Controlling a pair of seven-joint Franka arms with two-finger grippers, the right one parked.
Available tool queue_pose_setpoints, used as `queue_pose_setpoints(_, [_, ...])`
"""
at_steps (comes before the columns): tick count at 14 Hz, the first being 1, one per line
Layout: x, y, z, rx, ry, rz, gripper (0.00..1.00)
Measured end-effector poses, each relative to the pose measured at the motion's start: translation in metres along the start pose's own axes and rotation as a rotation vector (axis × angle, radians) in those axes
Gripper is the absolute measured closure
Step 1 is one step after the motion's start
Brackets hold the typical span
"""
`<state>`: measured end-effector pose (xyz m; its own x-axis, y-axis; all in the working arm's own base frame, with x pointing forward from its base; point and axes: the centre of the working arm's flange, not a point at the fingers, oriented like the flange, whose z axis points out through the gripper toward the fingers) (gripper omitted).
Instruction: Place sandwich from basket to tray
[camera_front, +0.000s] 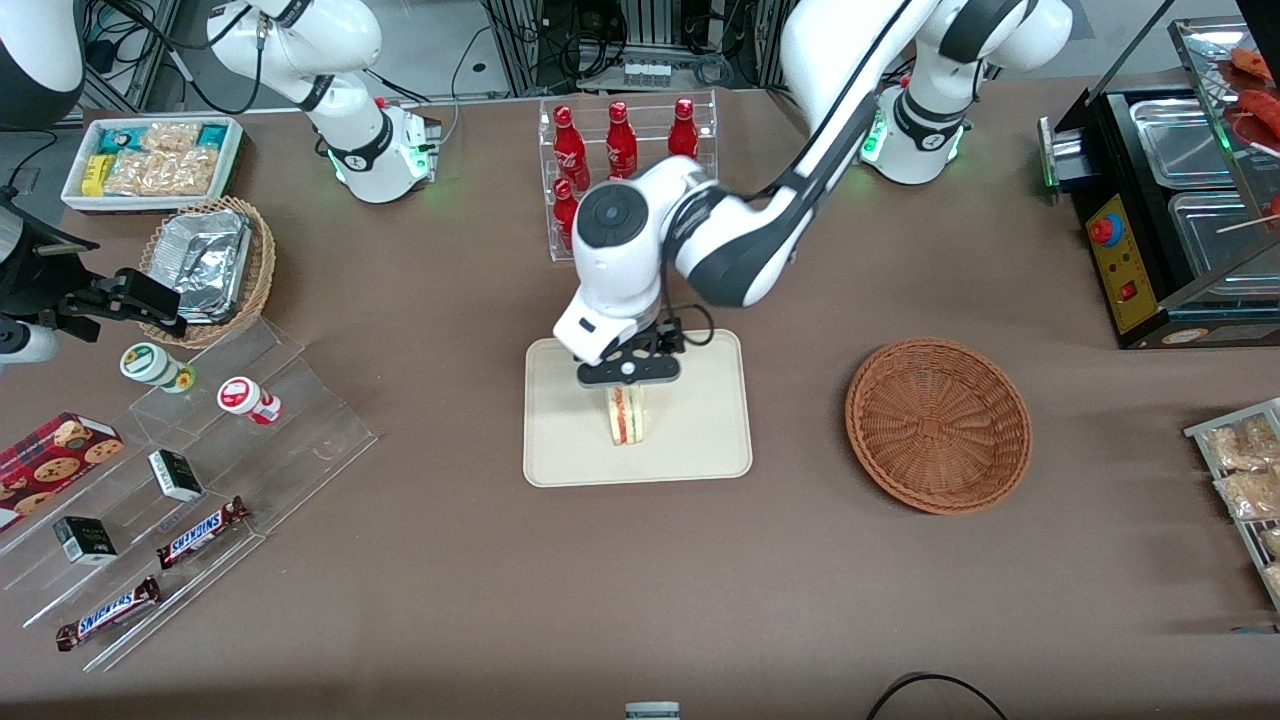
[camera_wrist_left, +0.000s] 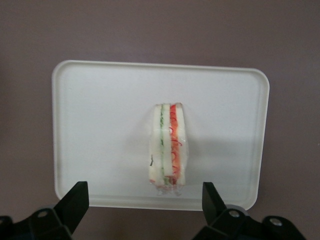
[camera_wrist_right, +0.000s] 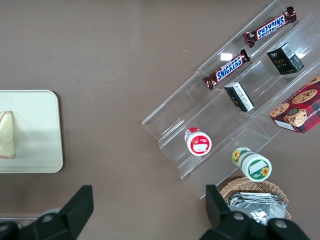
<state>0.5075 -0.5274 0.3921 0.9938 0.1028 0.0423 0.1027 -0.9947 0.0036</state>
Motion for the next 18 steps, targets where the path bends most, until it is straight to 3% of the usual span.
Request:
queue_pose_setpoints(5, [0.042,-0.082,-0.079,0.03,0.014,-0.118,0.0])
queue_pose_setpoints(10, [0.076,-0.18,-0.113,0.052,0.011,-0.166,0.0])
queue_pose_setpoints(18, [0.114,-0.34,-0.139,0.083,-0.04,-0.089,0.0])
